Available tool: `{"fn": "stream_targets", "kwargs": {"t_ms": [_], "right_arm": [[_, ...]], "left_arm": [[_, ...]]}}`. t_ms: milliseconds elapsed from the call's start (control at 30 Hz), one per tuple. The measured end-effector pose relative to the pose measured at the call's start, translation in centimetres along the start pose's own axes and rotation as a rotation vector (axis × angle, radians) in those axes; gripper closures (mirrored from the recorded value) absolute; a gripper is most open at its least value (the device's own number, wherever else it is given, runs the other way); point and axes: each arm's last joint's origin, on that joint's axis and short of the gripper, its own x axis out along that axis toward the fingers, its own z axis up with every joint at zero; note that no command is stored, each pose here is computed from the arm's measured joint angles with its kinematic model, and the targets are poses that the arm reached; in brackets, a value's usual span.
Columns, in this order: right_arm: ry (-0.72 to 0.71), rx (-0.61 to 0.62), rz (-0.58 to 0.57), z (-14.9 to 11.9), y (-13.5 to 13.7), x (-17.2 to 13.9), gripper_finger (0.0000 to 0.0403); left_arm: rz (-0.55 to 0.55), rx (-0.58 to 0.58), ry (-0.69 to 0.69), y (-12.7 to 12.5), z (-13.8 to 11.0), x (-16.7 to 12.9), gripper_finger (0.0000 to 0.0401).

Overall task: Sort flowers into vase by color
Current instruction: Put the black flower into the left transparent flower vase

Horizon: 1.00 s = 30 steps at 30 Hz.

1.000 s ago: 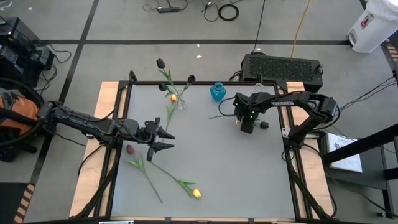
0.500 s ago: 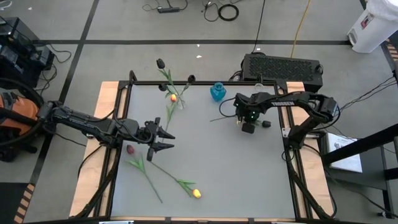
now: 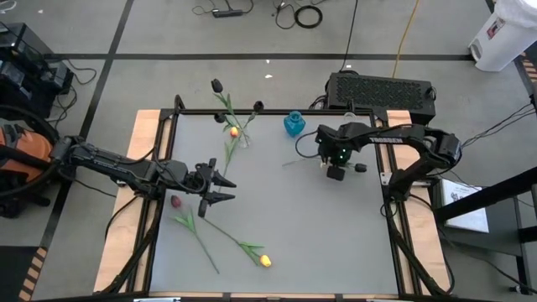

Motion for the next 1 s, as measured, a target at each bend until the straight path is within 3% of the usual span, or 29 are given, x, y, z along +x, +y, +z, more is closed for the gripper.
{"fn": "stream_targets", "kwargs": {"t_ms": [267,533,1000], "right_arm": [[-0.006,-0.063,0.011,1.3,2.6,-3.0,0.0403],[-0.084,-0.119,0.099,2.9,6.3,-7.1,0.0403],[-0.225,-0.236,0.235,2.8,13.6,-14.2,0.0402]], "left_arm": [[0.001,0.002,0.005,0.0,-0.1,0.0,0.0223],[0.004,0.003,0.018,0.0,-0.2,0.0,0.0223],[0.004,0.006,0.018,0.0,-0.2,0.0,0.0223]]}}
